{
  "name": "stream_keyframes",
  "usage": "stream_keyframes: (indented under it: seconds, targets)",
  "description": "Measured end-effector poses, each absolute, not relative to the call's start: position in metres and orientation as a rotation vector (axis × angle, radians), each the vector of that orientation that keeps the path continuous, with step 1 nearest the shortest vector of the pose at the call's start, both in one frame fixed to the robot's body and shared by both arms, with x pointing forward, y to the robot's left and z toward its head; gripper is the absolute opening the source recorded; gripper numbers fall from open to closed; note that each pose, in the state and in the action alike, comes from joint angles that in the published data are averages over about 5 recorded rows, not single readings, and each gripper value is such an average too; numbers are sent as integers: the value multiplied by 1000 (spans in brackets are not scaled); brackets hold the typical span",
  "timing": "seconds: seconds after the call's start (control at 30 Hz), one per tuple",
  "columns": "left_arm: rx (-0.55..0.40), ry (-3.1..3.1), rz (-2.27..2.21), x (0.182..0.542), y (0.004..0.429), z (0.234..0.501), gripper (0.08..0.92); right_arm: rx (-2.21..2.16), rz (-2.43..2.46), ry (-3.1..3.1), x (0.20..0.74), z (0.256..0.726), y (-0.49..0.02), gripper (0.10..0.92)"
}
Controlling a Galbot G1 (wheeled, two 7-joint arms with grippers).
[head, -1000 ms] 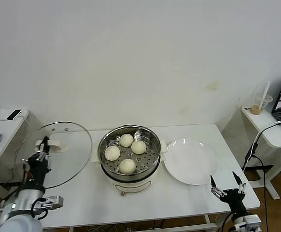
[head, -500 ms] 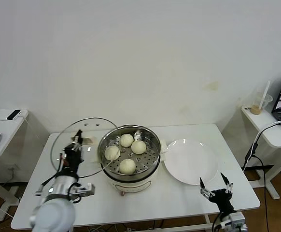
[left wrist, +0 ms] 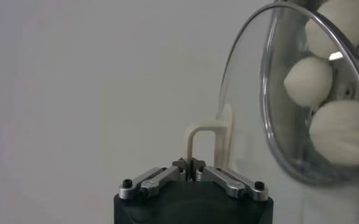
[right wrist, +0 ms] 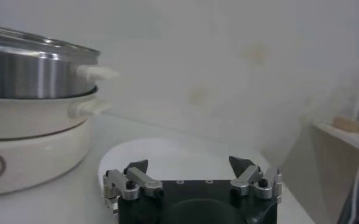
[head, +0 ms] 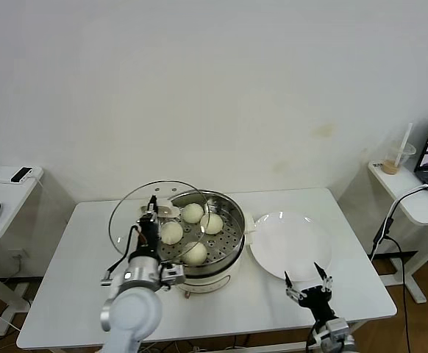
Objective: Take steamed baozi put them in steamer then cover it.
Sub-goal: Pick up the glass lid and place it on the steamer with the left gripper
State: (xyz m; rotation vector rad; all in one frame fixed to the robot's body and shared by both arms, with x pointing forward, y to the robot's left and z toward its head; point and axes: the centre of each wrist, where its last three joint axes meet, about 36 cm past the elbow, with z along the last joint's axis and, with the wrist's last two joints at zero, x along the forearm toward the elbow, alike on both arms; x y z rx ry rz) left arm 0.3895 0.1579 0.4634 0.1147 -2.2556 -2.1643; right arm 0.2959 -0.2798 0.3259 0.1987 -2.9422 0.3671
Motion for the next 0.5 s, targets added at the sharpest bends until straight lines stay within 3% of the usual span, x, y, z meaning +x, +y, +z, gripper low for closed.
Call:
stream_keyframes:
  seconds: [0.5]
  targets:
    - [86, -2217, -2165, 411, 101, 455, 123, 243, 354, -2919, 297, 314, -262, 823]
